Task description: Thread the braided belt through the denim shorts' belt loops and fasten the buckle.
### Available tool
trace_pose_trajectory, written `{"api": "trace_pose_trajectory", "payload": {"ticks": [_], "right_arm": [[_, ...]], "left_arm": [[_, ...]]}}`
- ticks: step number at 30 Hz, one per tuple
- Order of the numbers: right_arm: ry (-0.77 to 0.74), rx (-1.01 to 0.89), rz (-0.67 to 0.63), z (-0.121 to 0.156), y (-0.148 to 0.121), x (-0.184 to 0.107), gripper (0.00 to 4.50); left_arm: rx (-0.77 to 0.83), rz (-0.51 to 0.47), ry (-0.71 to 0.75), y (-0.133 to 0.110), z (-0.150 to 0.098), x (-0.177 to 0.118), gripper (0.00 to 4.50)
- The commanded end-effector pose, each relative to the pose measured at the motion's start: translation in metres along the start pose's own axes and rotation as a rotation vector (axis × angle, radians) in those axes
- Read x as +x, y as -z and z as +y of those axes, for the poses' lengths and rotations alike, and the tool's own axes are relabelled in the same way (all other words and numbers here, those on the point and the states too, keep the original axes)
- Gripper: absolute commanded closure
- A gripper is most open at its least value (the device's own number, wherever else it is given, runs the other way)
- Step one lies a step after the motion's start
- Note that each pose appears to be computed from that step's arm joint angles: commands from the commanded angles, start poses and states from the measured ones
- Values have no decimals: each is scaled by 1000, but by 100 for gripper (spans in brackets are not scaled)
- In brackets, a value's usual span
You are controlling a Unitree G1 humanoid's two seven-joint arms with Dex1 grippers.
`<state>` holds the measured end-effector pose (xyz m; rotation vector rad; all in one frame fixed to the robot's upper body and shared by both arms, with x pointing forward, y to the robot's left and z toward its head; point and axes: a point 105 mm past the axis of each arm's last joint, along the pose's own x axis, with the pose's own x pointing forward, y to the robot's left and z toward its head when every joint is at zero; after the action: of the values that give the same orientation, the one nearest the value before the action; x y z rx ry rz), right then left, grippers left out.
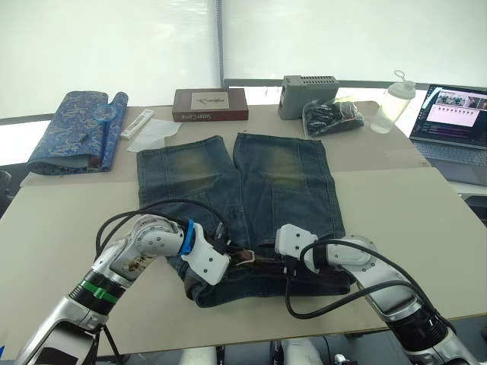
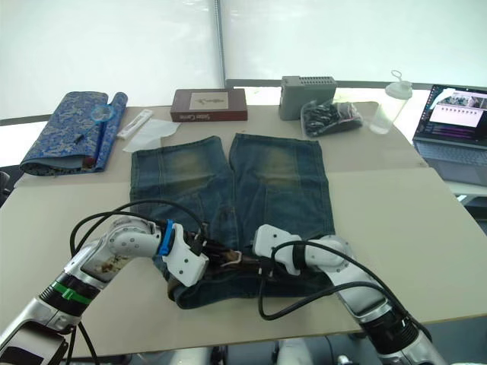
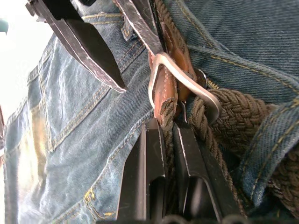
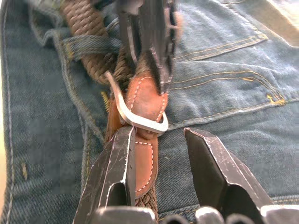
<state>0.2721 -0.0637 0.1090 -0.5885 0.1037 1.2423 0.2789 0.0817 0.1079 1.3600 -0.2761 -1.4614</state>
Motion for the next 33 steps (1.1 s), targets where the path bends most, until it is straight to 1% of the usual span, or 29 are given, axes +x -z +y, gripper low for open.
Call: {"api": "trace_pose_trajectory", "payload": {"ticks": [1, 3, 6, 8, 11, 15, 17, 20, 22, 25, 27, 33], "right_arm": [[32, -32, -91, -7, -27, -12, 266], [24, -27, -78, -5, -26, -17, 266], [37, 5, -68, -5, -26, -23, 266], [55, 48, -79, -5, -27, -24, 266], [72, 43, -55, -5, -22, -21, 266], [96, 61, -58, -6, -20, -16, 266], [100, 59, -40, -6, -16, -20, 266], [80, 2, 47, -3, -3, -37, 266], [70, -12, 71, -1, 1, -41, 266], [66, -48, 108, -1, 6, -40, 266], [62, -60, 110, -1, 6, -36, 266], [61, -34, 21, -1, -10, -17, 266]], "left_arm": [[-48, -46, 59, -8, -15, 11, 450], [-85, -56, 59, -9, -15, 13, 450], [-186, -86, 40, -13, -11, 18, 450], [-178, -111, 42, -18, -9, 19, 450], [-181, -120, 45, -18, -10, 21, 450], [-235, -138, 32, -19, -7, 26, 450], [-241, -142, 29, -20, -7, 26, 450], [-248, -133, 22, -18, -7, 25, 450], [-242, -129, 23, -17, -8, 24, 450], [-216, -127, 25, -18, -9, 24, 450], [-200, -125, 24, -19, -8, 24, 450], [-162, -114, 20, -18, -4, 23, 450]]}}
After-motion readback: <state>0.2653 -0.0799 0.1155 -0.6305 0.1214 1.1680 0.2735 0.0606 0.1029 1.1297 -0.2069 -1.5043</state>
